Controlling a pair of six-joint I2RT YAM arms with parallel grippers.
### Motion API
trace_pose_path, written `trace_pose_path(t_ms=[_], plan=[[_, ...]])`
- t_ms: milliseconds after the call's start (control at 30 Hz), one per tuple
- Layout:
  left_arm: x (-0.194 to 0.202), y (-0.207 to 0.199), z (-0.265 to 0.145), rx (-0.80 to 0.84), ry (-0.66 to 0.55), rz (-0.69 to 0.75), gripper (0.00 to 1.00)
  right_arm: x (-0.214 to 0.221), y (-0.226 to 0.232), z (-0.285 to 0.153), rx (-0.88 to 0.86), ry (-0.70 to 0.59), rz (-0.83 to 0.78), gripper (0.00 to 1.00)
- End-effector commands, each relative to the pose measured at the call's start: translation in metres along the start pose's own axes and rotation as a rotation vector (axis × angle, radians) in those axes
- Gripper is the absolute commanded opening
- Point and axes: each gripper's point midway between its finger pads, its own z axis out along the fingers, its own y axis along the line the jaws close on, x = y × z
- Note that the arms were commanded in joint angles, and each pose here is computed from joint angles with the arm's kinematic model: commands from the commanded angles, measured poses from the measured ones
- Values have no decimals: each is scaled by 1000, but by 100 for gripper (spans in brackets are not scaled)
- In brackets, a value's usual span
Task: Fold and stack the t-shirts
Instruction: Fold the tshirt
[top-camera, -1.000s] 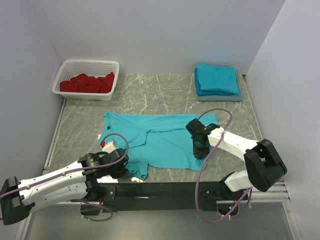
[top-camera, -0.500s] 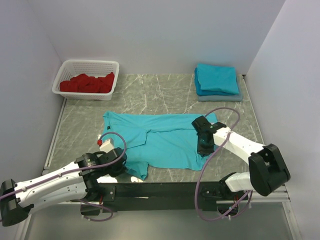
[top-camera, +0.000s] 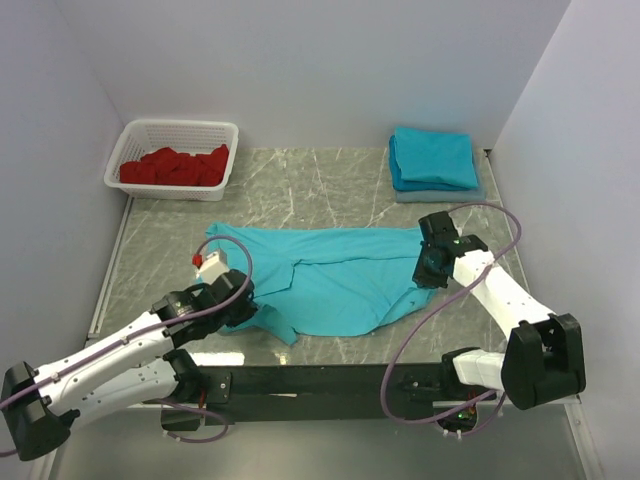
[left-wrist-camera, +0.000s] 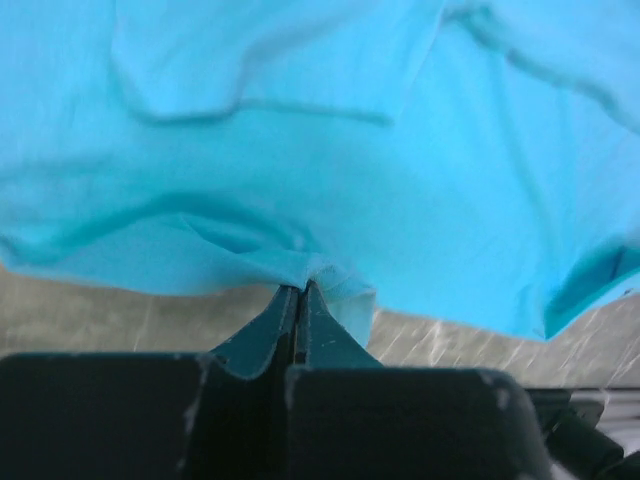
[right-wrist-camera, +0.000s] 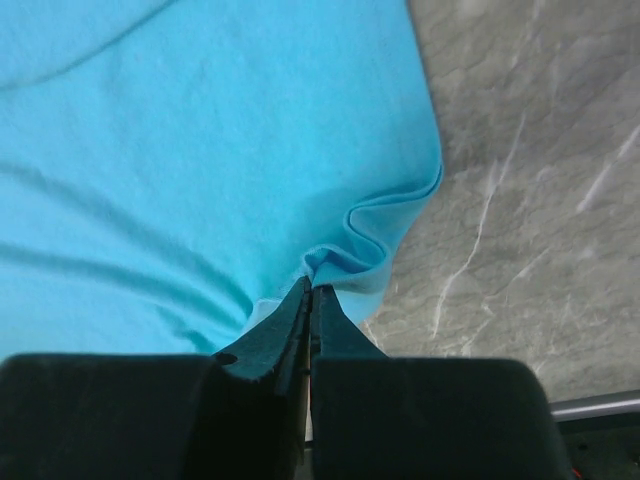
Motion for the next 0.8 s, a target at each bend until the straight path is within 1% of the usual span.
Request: trace_pose_path(t_ms=[0,67,167,333,467,667,767], plan=[[-38,-28,-2,78,-107,12,0,-28,2,-8,-18,-71,28,0],[-46,-31,1,87,-113,12,0,-33,2,-8,-23,-76,33,0],[-65,-31,2,77,-157,20,0,-39,1,-8,-17,-83,35,0],[-100,-46,-2,106,-264,1,0,-52,3,-6,-17,-94,61,0],[-118,-48,-1,94,-322,1,0,-63,1,-6,-4,-112,82,0],[-143,-41,2,39,-371,15,0,-75,-1,-4,22,-117,85,0],[-156,-45,2,54,-408,16,0,-80,-3,-3,32,-122,94,0]])
